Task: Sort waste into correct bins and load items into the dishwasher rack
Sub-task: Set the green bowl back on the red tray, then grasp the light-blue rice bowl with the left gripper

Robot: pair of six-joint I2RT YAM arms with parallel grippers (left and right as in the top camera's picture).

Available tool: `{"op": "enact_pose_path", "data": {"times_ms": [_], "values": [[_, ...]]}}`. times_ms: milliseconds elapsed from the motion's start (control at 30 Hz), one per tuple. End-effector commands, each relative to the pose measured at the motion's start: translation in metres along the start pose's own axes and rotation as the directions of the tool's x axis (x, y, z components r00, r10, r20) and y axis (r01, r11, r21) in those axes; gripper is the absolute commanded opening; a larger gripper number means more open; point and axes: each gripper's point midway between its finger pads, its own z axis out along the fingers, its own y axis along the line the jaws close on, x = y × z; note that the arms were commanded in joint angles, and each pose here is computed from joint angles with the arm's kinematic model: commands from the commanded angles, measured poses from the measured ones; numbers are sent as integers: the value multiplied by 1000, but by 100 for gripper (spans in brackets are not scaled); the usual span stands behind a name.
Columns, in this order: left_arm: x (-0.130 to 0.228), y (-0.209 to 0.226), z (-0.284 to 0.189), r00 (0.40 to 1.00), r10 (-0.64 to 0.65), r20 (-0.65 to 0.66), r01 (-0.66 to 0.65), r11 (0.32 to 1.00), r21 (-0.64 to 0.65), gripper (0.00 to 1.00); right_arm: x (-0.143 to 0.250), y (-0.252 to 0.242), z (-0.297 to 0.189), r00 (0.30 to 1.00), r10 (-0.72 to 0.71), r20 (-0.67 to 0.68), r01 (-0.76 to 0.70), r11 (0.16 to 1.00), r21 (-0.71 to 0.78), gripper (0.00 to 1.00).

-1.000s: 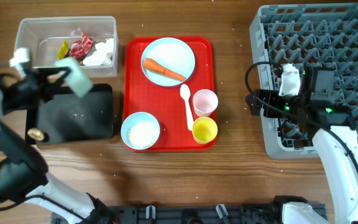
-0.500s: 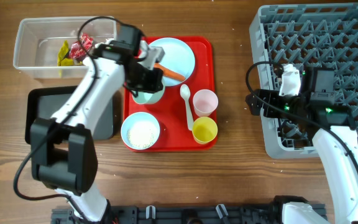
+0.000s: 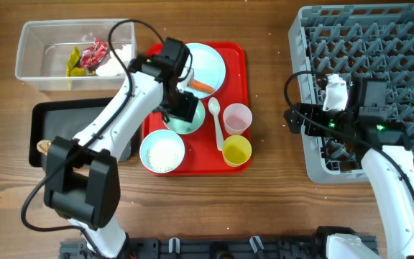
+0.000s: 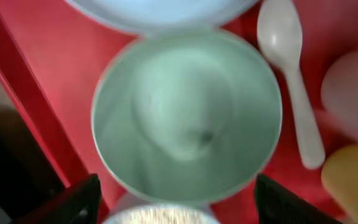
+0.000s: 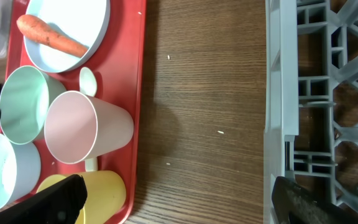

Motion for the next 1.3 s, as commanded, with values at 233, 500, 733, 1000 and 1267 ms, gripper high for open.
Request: {"op": "enact_pose_path", "data": {"times_ms": [233,500,733,1000,1267], "values": [[72,-57,-21,981,115,-159,-119,993,-15,79,-5,1,-1,1000,4,8,-4,1000,4,98],[93,-25,41,991,-66,-117,45,985,-167,67,-5,1,-1,1000,5,8,-5,1000,4,98],[86,-27,45,994,-65,-85,51,987,-156,11,-4,1,-1,1000,6,6,-6,1000,5,98],[79,-29,39,994,-88,-64,77,986,-151,4,-5,1,-1,1000,6,6,-6,1000,4,98],[25,-18,-54,976,-176,132,185,981,-59,4,-5,1,-1,1000,6,6,-6,1000,4,98]]}}
